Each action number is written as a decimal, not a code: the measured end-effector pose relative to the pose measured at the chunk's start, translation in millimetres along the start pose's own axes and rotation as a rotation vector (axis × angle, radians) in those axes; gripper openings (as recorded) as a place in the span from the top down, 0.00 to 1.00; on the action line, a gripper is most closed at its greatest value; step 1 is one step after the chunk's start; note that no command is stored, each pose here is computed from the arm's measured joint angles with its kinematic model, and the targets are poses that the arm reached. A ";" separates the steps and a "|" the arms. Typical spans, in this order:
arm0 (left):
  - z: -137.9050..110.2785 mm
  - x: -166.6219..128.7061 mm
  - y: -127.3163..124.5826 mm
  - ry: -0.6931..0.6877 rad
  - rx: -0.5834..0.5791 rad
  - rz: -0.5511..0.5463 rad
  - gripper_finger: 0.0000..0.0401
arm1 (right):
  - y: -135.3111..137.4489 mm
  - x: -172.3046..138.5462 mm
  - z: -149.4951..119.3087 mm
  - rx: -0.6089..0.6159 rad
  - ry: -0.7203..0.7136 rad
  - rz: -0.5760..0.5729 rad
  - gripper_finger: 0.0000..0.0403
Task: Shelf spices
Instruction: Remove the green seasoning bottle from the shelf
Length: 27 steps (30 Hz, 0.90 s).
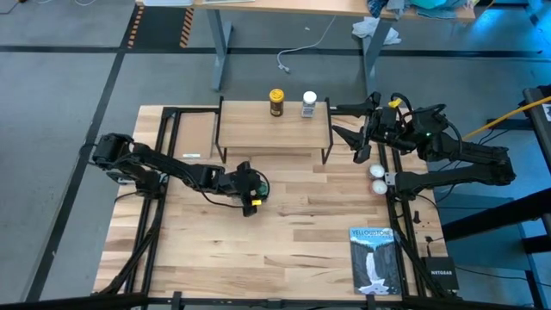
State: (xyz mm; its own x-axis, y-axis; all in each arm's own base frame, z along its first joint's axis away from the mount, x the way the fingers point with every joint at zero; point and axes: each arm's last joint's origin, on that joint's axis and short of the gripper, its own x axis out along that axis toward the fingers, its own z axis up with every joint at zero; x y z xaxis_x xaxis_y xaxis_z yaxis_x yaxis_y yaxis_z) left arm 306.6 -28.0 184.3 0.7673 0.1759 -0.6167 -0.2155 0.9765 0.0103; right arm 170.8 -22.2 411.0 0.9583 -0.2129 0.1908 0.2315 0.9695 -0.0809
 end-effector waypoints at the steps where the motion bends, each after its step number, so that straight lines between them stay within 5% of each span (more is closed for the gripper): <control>1: -0.7 1.5 -0.3 0.002 0.001 0.000 0.52 | 0.0 0.0 -0.2 0.000 0.002 0.000 0.31; 27: 0.9 3.8 -3.3 -0.024 -0.007 -0.022 0.46 | 0.1 0.2 -0.5 -0.001 0.005 0.001 0.31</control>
State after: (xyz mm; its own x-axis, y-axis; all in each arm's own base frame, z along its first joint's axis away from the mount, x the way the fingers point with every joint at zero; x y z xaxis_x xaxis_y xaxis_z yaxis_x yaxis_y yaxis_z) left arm 310.8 -30.4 182.7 0.7864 0.1572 -0.5973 -0.2025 0.9792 -0.0089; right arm 171.1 -22.2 410.5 0.9592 -0.2127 0.1861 0.2308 0.9696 -0.0817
